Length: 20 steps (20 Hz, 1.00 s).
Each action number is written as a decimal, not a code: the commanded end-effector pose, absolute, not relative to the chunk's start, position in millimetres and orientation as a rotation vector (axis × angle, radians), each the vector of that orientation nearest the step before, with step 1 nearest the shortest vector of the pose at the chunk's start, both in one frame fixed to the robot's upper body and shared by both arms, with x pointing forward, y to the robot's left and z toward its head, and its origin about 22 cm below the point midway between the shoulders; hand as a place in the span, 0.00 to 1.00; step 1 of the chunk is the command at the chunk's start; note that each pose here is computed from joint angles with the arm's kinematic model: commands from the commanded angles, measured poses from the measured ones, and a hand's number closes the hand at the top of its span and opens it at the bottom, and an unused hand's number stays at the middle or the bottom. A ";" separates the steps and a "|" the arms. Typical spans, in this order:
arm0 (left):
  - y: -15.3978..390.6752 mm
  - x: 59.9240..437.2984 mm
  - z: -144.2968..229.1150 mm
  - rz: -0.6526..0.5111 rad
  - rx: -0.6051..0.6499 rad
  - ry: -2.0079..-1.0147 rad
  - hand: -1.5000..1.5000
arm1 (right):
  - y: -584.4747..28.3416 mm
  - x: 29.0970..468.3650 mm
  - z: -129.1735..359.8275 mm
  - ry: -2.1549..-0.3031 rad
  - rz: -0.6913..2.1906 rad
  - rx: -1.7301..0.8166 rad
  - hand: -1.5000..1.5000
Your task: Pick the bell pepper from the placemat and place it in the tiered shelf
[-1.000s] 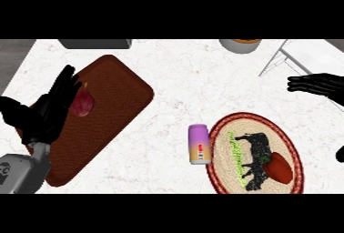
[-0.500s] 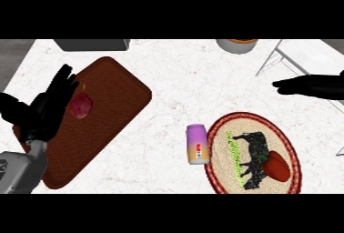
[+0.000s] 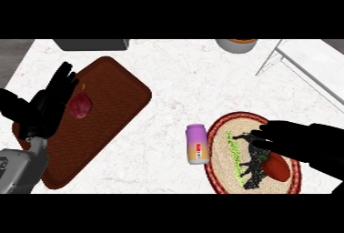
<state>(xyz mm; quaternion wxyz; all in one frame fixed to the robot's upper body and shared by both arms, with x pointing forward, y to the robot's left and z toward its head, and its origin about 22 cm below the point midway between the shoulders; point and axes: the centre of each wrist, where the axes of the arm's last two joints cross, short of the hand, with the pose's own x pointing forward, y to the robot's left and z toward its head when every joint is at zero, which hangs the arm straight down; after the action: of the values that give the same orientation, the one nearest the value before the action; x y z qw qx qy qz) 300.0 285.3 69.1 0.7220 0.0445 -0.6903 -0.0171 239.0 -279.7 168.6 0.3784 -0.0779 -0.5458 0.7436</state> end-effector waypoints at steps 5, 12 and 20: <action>275.3 300.7 75.4 -0.049 0.089 -1.518 0.50 | -275.2 209.2 140.5 -1.257 2.013 -0.471 0.00; 262.2 313.7 57.5 -0.049 0.111 -1.528 0.50 | -286.0 228.5 133.6 -1.209 2.060 -0.540 0.00; 286.5 309.2 76.0 -0.041 0.100 -1.534 0.50 | -297.1 210.1 99.1 -1.175 2.047 -0.545 0.00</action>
<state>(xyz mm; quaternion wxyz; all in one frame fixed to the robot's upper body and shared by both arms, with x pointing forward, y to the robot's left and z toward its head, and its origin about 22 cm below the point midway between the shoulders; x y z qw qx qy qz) 301.7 283.1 67.2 0.7202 0.0442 -0.6921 -0.0216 213.6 -294.6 105.8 0.3480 -0.2000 -0.4579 0.7933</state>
